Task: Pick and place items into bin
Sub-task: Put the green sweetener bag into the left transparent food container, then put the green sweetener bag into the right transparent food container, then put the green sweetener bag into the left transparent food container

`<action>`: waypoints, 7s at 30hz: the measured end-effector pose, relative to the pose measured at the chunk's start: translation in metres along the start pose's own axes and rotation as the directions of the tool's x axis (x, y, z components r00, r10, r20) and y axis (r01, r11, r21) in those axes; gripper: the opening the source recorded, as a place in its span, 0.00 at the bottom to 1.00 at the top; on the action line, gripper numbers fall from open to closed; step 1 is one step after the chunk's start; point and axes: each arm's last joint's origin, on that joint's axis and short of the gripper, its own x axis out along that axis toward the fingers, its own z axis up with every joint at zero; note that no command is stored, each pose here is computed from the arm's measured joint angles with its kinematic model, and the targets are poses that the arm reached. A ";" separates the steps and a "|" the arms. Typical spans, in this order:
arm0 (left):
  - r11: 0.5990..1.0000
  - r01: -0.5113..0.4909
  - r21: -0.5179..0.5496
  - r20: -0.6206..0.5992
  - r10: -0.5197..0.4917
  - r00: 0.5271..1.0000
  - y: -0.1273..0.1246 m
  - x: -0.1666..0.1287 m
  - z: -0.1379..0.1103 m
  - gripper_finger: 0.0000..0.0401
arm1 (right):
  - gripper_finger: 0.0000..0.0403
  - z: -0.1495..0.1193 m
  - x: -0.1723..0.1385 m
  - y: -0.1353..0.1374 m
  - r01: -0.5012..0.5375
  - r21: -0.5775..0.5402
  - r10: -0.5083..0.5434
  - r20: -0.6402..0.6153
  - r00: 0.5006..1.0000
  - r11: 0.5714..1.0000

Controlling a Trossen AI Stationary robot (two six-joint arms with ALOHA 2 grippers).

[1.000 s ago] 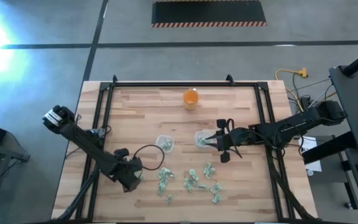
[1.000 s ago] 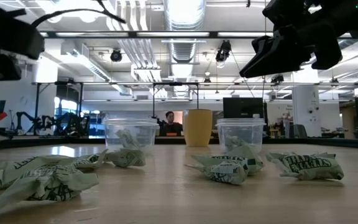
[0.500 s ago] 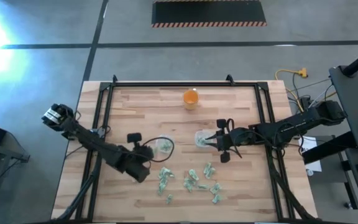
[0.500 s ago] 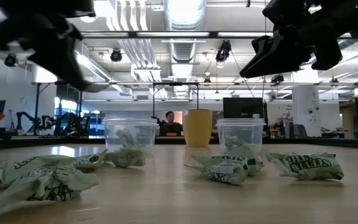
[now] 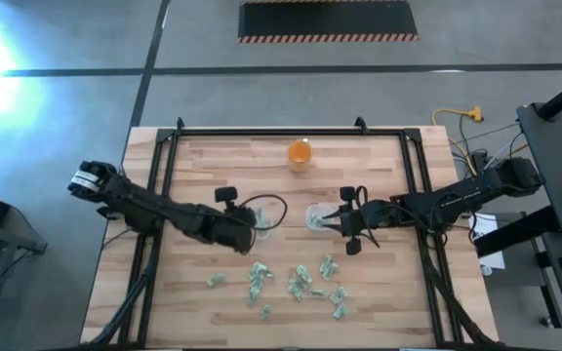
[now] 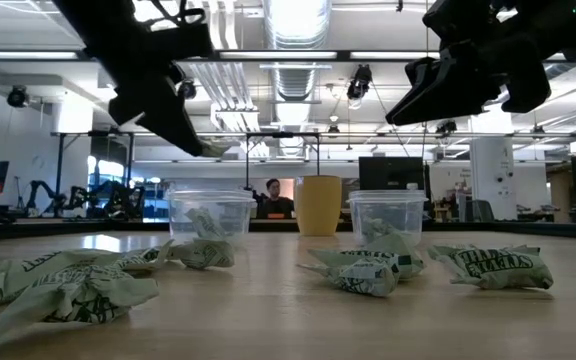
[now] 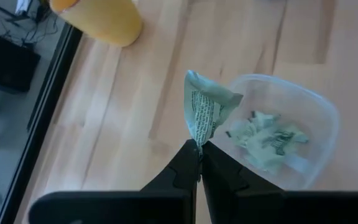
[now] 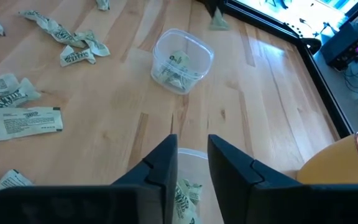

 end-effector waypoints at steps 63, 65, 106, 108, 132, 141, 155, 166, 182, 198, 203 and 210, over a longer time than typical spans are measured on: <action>0.992 0.122 0.032 0.108 -0.125 0.986 0.002 0.004 0.002 0.25 | 0.17 -0.009 0.001 0.031 -0.374 0.109 0.380 -0.046 0.924 0.921; 0.992 0.122 0.032 0.109 -0.125 0.986 0.002 0.003 0.002 0.25 | 0.17 -0.012 0.004 0.033 -0.375 0.117 0.384 -0.067 0.921 0.920; 0.992 0.122 0.028 0.111 -0.124 0.986 0.002 0.004 0.001 0.25 | 0.27 -0.048 0.054 0.056 -0.355 0.203 0.402 -0.288 0.869 0.912; 0.992 0.122 0.027 0.113 -0.125 0.986 0.002 0.004 0.001 0.25 | 0.25 -0.048 0.054 0.056 -0.355 0.202 0.402 -0.289 0.869 0.913; 0.992 0.123 0.025 0.117 -0.126 0.985 0.001 0.006 0.000 0.25 | 0.02 -0.044 0.053 0.055 -0.359 0.192 0.400 -0.261 0.879 0.913; 0.992 0.123 0.025 0.117 -0.126 0.985 0.001 0.006 0.000 0.25 | 0.02 -0.021 0.034 0.044 -0.361 0.158 0.383 -0.140 0.913 0.919; 0.992 0.125 0.024 0.120 -0.127 0.985 0.001 0.006 0.000 0.25 | 0.02 -0.001 0.002 0.012 0.218 -0.039 -0.221 -0.112 0.969 0.975; 0.992 0.127 0.019 0.128 -0.128 0.983 0.001 0.006 0.001 0.25 | 0.02 -0.014 0.017 0.012 0.284 -0.082 -0.295 -0.194 0.936 0.955; 0.992 0.129 0.014 0.137 -0.130 0.982 0.001 0.005 0.002 0.25 | 0.13 -0.023 0.026 0.011 0.334 -0.093 -0.347 -0.246 0.905 0.938; 0.974 0.226 0.026 0.088 -0.227 0.970 -0.003 0.004 -0.002 0.25 | 0.28 -0.011 0.013 0.005 0.353 -0.065 -0.358 -0.184 0.915 0.934; 0.931 0.360 -0.056 -0.052 -0.363 0.930 -0.008 -0.003 -0.011 0.25 | 0.25 -0.006 0.006 0.002 0.360 -0.043 -0.362 -0.156 0.919 0.932; 0.885 0.427 -0.188 -0.190 -0.459 0.868 -0.023 -0.018 -0.028 0.25 | 0.22 -0.007 0.001 0.001 0.351 -0.052 -0.354 -0.173 0.919 0.935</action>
